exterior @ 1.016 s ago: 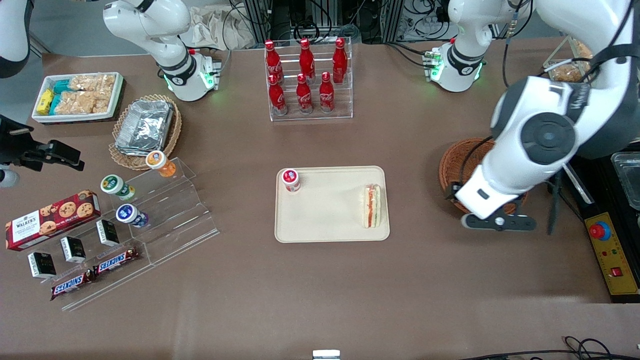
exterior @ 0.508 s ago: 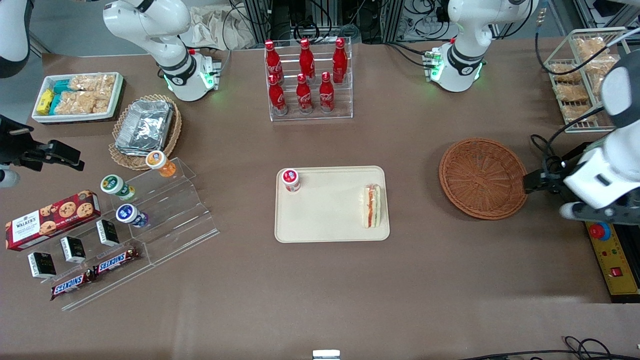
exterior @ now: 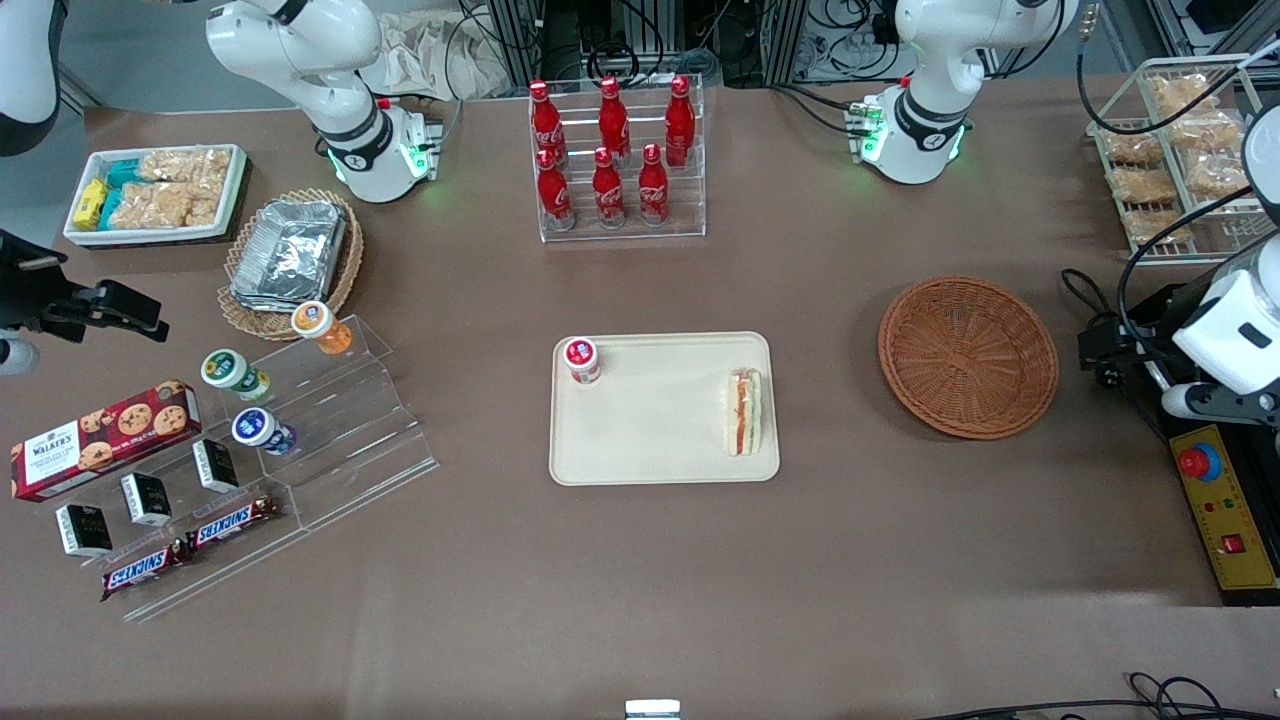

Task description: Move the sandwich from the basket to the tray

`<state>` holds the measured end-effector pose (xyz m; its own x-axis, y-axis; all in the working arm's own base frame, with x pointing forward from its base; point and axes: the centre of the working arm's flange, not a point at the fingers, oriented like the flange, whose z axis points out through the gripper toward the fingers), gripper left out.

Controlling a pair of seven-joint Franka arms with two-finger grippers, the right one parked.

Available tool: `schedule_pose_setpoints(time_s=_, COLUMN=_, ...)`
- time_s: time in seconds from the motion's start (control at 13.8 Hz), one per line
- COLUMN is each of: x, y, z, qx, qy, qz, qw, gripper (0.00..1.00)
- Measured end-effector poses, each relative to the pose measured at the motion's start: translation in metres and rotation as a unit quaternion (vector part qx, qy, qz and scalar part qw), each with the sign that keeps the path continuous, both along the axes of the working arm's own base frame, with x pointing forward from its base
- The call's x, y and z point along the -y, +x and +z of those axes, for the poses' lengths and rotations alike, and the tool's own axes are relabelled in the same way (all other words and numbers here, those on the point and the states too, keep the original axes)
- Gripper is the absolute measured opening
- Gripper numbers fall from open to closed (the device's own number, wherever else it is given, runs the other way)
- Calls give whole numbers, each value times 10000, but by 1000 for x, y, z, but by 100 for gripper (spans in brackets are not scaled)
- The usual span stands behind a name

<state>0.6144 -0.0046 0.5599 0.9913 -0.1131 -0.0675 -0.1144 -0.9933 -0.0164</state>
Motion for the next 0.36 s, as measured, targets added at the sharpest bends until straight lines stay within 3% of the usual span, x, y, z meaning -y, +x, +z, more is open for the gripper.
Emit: schedule_pose_setpoints(time_s=0.36, x=-4, y=0, z=-1, qx=-13, qy=6, qz=34, qw=10000, gripper=100)
